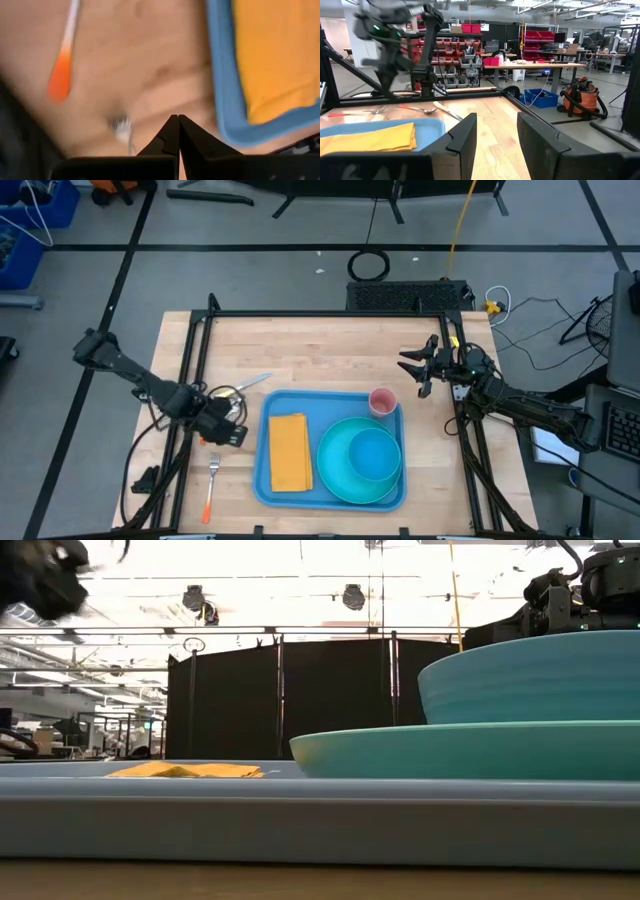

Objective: Set up tray
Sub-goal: Put the orange fork on the yellow napkin to the left of the green plate on the blue tray

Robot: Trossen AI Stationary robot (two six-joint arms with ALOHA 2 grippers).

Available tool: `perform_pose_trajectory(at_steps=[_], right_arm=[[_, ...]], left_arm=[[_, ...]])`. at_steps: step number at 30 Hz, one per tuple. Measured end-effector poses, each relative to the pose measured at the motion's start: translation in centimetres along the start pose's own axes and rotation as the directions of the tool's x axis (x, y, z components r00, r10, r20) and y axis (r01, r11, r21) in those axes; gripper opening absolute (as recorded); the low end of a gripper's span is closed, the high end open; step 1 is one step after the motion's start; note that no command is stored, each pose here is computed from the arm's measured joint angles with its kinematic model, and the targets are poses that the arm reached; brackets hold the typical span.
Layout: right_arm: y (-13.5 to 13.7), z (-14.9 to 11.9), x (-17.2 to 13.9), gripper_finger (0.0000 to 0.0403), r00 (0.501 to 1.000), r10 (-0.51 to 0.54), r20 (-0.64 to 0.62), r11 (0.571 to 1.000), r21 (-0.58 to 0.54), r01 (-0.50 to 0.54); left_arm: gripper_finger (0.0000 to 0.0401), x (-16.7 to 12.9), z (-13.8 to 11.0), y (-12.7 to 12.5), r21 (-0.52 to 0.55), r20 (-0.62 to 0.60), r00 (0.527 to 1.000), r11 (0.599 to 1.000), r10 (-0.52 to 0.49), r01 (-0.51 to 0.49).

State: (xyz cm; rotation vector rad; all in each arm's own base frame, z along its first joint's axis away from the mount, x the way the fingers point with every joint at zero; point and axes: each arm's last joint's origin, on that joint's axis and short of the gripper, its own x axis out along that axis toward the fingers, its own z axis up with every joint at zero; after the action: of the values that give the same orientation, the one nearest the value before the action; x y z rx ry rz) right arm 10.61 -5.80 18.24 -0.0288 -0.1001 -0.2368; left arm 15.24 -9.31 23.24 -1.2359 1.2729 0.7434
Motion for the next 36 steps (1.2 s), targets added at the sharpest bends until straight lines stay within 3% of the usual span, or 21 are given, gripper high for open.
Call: perform_pose_trajectory(at_steps=[4,8,13,15,19,28,36], right_arm=[[0.0,0.0,0.0,0.013,1.0,0.0,0.0,1.0,-0.005,0.0],[0.0,0.0,0.0,0.013,1.0,0.0,0.0,1.0,-0.005,0.0],[0.0,0.0,0.0,0.013,1.0,0.0,0.0,1.0,-0.005,0.0],[0.0,0.0,0.0,0.013,1.0,0.0,0.0,1.0,-0.005,0.0],[0.0,0.0,0.0,0.013,1.0,0.0,0.0,1.0,0.009,0.0],[0.0,0.0,0.0,0.013,1.0,0.0,0.0,0.997,0.073,0.0],[0.0,0.0,0.0,0.013,1.0,0.0,0.0,0.997,0.073,0.0]], left_arm=[[0.0002,-1.4,-3.0,-2.7,-0.054,-0.029,0.997,0.996,0.074,-0.076],[0.0002,-0.4,-6.5,-4.8,-0.136,-0.071,0.988,0.98,0.135,-0.144],[0.0002,3.1,-10.4,-4.4,-0.257,-0.241,0.894,0.864,0.377,-0.433],[0.0002,4.1,-11.2,-4.4,-0.245,-0.244,0.888,0.861,0.39,-0.446],[0.0012,5.0,-10.8,-4.9,-0.248,-0.105,0.945,0.912,0.309,-0.325],[0.0085,8.5,-9.0,-2.1,-0.297,-0.094,0.894,0.845,0.438,-0.445],[0.0169,10.2,-8.3,-1.6,-0.302,-0.107,0.923,0.873,0.369,-0.383]])
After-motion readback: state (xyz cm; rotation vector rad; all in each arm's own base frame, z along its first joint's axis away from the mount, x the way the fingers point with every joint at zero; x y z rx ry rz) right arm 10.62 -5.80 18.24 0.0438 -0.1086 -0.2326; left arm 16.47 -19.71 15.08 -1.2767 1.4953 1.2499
